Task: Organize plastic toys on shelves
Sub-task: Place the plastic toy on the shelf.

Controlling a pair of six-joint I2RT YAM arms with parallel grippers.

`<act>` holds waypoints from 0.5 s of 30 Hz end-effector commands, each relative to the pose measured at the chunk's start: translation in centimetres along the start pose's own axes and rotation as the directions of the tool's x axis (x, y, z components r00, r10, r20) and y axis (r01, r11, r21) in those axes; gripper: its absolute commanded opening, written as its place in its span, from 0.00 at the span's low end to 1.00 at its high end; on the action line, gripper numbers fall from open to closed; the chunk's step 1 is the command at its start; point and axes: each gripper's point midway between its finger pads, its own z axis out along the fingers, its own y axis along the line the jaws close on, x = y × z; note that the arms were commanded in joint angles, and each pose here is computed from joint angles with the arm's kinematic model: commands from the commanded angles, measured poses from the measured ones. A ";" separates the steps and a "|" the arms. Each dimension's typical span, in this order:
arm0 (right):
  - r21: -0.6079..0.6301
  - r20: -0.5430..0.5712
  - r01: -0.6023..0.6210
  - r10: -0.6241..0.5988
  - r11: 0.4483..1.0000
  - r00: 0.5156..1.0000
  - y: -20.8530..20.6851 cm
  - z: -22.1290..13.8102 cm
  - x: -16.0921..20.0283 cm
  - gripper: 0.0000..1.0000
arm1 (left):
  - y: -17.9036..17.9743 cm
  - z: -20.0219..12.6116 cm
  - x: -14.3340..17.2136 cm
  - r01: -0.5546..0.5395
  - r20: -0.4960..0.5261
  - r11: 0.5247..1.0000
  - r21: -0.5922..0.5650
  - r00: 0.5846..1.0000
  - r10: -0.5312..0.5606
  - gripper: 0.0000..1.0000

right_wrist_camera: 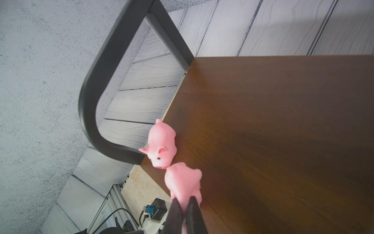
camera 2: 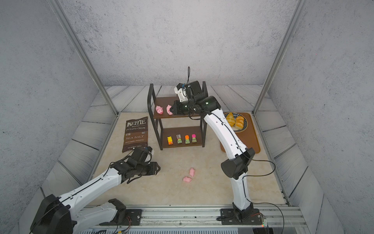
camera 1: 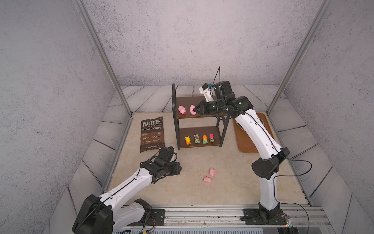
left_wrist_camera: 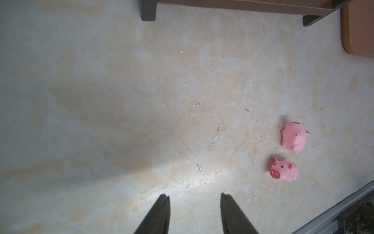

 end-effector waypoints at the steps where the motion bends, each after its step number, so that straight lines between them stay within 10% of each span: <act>1: -0.019 -0.025 -0.028 0.027 0.999 0.999 -0.5 0.7 0.1 0.00 | -0.1 -0.1 -0.5 -0.009 0.006 1.000 0.003 1.000 0.009 0.46; 15: -0.033 -0.037 -0.077 0.076 0.996 0.996 -2.0 2.2 -0.2 0.09 | -0.1 0.3 -0.3 -0.005 -0.008 1.000 0.005 1.000 0.005 0.46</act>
